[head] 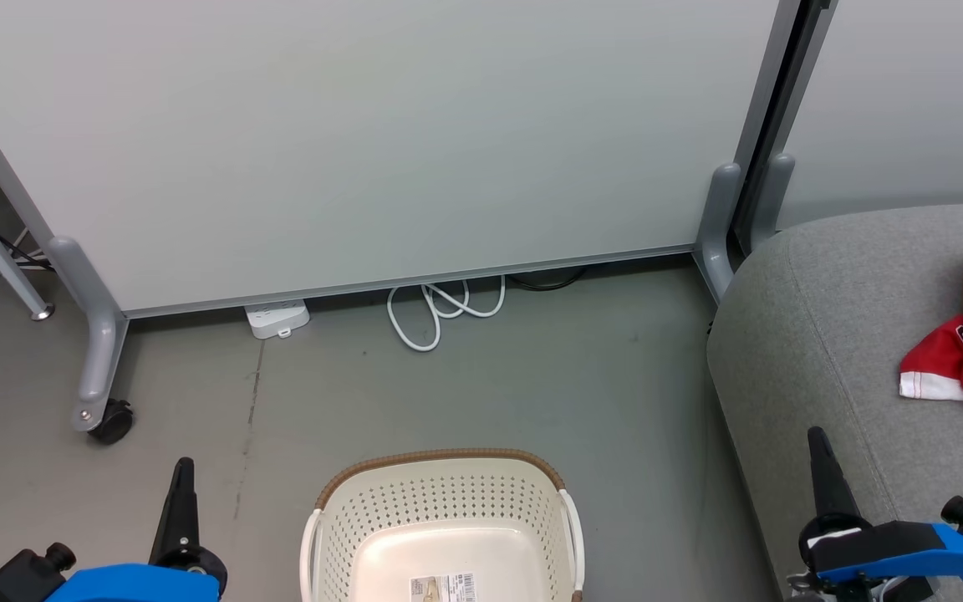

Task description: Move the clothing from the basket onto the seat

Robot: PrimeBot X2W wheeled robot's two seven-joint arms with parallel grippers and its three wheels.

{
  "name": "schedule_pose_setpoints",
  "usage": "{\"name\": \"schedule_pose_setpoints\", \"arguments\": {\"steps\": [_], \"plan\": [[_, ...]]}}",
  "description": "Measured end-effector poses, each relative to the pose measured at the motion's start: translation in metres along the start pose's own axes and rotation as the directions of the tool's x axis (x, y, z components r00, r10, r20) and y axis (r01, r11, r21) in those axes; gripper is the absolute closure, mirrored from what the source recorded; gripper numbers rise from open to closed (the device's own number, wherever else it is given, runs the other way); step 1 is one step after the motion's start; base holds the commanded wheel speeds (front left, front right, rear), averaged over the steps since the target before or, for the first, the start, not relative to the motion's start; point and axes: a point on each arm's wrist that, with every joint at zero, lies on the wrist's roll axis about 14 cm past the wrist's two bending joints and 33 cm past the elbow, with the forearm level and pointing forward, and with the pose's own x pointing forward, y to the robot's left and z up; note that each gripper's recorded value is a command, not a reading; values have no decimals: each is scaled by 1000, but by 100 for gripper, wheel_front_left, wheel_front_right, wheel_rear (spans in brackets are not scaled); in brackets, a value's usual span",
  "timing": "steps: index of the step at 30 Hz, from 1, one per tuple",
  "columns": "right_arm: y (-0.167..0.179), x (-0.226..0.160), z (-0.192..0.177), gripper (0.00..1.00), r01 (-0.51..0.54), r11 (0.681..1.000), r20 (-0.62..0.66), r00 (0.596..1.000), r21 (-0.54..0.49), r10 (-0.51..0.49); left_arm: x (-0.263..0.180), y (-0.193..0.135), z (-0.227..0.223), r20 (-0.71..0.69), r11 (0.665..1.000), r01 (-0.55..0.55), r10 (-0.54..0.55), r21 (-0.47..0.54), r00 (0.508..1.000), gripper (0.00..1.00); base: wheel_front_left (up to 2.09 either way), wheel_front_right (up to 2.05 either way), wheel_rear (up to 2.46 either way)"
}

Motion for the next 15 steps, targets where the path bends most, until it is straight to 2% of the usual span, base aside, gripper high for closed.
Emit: {"name": "schedule_pose_setpoints", "arguments": {"steps": [15], "plan": [[1, 3, 6, 100, -2, 985, 5, 1000, 171, 1, 3, -2, 4, -1, 988, 6, -6, -157, 1000, 100, 0, 0, 0]]}}
